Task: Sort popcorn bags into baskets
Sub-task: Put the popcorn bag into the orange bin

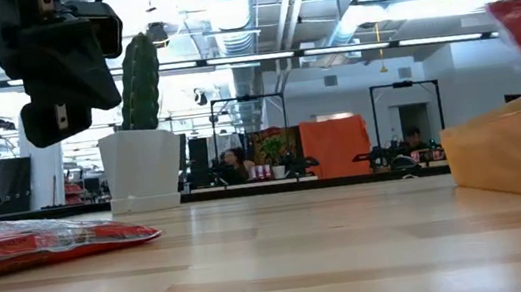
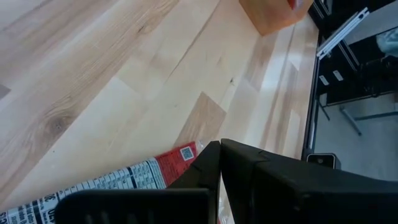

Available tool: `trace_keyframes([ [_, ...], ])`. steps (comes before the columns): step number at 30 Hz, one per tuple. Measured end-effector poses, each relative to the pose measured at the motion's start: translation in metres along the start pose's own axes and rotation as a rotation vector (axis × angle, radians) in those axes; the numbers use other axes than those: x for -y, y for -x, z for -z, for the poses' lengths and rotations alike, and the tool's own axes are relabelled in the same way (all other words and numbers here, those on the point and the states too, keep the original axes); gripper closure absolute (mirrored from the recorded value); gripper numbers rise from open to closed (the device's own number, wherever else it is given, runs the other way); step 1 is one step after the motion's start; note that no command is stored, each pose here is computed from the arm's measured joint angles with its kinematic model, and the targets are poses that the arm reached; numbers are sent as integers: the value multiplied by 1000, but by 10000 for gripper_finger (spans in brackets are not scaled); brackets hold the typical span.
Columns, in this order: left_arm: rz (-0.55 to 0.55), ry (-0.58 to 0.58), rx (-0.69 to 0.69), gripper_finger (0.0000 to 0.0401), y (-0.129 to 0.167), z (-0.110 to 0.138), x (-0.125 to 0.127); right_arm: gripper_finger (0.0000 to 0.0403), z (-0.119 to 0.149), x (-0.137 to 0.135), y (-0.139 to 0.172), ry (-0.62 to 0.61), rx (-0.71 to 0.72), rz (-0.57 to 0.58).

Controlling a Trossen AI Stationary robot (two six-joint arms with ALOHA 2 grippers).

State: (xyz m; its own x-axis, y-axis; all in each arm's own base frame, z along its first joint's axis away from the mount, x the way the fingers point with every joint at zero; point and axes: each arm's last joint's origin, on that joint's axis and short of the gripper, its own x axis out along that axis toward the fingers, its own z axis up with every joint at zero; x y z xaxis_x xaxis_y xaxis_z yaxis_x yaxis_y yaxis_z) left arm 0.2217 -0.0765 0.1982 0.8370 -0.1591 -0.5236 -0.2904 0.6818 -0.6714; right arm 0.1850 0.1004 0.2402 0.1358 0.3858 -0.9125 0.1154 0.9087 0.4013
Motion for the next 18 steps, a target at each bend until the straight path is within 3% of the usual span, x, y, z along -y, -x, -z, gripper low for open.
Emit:
trace_keyframes([
  [11, -11, 3, 10, 401, 0, 0, -1, 336, 6, 4, -17, -40, -20, -20],
  [18, -40, -9, -1, 392, 0, 1, -3, 234, 3, 9, -15, -72, -17, -3],
])
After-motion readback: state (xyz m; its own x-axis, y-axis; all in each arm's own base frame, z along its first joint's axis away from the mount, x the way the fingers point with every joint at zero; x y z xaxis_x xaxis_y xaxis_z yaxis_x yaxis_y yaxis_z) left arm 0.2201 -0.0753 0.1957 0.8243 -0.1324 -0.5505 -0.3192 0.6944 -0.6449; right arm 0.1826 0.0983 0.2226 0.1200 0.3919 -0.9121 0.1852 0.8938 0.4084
